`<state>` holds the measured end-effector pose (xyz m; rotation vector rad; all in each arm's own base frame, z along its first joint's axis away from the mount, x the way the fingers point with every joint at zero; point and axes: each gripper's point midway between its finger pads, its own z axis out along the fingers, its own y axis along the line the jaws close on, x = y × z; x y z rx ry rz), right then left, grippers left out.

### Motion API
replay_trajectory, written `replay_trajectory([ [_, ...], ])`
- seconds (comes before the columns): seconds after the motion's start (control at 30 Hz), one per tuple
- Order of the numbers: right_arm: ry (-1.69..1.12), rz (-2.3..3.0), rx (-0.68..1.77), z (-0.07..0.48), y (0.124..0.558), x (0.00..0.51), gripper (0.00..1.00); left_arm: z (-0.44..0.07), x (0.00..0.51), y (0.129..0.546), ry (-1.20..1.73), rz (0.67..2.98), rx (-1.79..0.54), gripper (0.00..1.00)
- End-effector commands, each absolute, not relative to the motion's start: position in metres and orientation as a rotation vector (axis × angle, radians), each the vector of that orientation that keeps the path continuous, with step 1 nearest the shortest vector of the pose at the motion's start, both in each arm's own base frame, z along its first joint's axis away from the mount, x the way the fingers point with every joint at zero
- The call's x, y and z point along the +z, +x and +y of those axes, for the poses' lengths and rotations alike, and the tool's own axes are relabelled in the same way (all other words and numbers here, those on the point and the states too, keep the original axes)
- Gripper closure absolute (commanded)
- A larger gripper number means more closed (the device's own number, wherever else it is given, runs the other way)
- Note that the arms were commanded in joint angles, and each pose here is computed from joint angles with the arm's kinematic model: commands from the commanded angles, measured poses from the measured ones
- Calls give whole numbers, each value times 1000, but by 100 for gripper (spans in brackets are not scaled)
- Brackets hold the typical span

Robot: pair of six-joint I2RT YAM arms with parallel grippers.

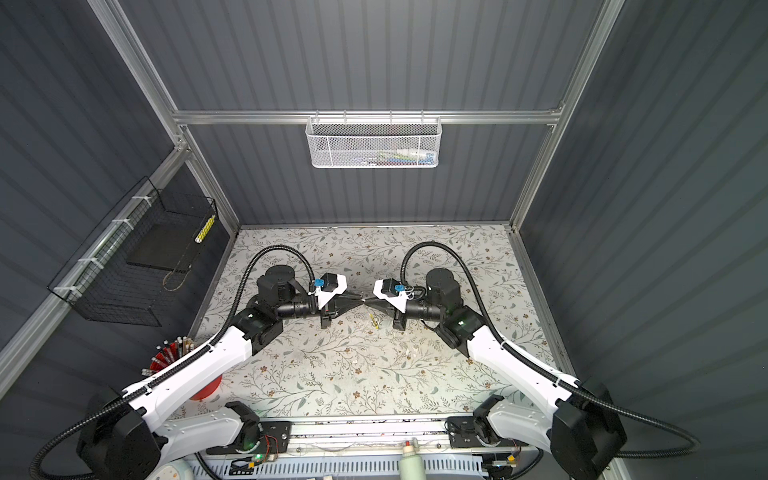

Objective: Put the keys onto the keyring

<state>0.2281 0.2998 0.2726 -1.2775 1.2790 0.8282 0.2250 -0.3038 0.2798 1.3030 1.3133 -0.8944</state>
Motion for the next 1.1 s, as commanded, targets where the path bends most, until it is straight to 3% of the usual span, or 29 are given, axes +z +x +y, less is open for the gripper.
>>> replay_trajectory([
  [0.0,-1291,1239,829,302,223,281,100,-309,296,223,1316,1261,-914,94],
  [0.07,-1286,1244,819,302,225,281,100,-310,296,220,1331,1253,-921,100],
  [0.2,-1257,1307,718,294,237,273,74,-308,296,218,1353,1235,-892,100],
  [0.33,-1243,1308,573,275,238,273,64,-305,296,217,1374,1215,-848,100],
  [0.7,-1291,1377,479,254,230,270,63,-305,299,217,1453,1201,-796,100],
  [1.07,-1328,1339,453,263,233,291,70,-309,287,227,1625,1382,-660,100],
])
